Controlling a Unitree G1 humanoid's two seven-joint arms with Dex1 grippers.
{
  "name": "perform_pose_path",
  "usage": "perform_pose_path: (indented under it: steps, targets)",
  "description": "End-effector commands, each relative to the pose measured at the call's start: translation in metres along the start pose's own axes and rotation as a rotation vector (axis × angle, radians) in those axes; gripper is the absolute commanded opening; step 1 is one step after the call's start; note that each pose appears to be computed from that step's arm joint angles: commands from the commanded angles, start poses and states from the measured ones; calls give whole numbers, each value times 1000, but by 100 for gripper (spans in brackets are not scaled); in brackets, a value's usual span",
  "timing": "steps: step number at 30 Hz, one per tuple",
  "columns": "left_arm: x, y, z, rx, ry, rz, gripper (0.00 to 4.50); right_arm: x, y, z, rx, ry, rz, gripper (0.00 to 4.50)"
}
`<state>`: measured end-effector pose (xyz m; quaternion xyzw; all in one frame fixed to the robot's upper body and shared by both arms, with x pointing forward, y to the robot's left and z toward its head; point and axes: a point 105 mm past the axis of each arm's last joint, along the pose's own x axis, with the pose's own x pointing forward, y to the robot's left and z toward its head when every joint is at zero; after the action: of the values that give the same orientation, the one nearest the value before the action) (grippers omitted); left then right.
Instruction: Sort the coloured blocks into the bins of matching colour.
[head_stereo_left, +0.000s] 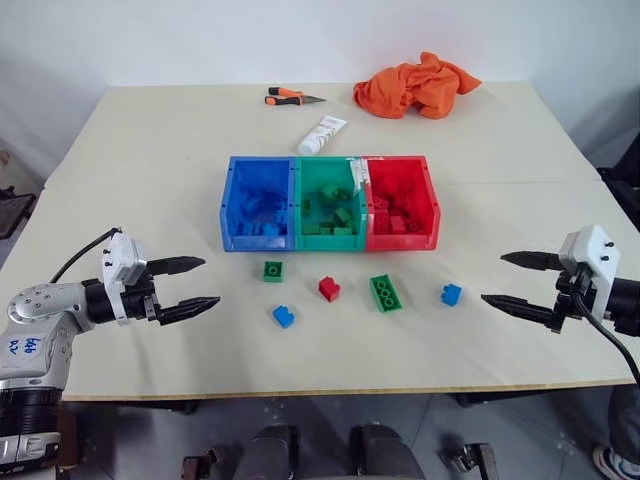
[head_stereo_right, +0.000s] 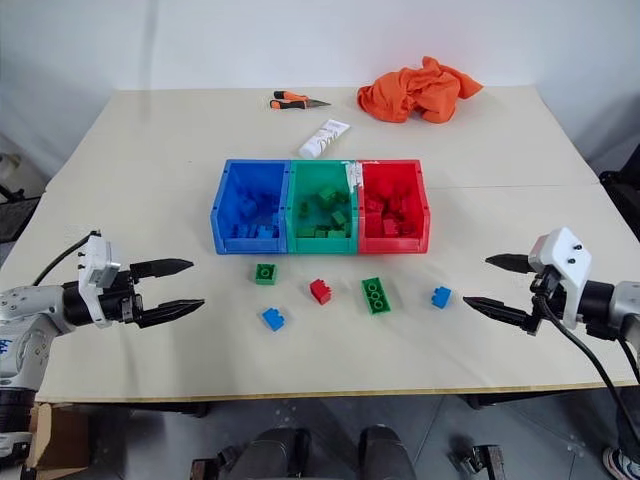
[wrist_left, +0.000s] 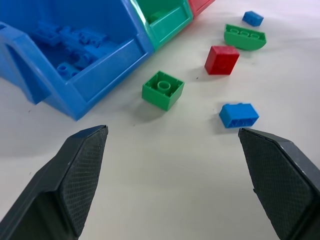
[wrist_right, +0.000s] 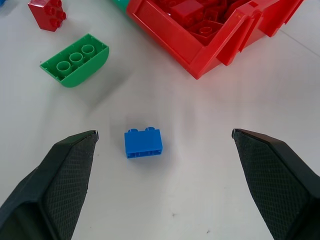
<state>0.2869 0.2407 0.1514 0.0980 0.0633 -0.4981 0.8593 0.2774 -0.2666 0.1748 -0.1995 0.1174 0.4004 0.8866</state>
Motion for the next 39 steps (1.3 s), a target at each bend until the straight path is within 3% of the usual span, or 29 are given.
perform_pose_path:
  steps: [1, 6, 9, 18, 24, 28, 33, 36, 39]
  targets:
    - [4, 1, 14, 32, -27, -11, 445, -4, -2, 14, -41, -52, -27, 450]
    - [16, 0, 26, 47, -57, -29, 445, 2, 1, 12, -30, -40, -30, 450]
    - [26, -9, 29, 61, -65, -106, 445, 0, -2, -2, -3, 38, -66, 450]
    - [37, -18, 29, 57, -54, -233, 445, -75, -9, -36, 69, 220, -204, 450]
    - [37, -18, 29, 55, -57, -242, 445, -86, -5, -29, 48, 258, -197, 450]
    - [36, -19, 29, 57, -57, -242, 445, -73, -4, -23, 28, 247, -165, 450]
    - [27, -25, 27, 56, -50, -237, 445, -21, -4, -8, -18, 179, -37, 450]
    - [18, -32, 22, 50, -45, -228, 445, 20, -5, -10, -22, 153, 49, 450]
    - [12, -36, 18, 48, -54, -213, 445, 38, -8, -15, -10, 149, 80, 450]
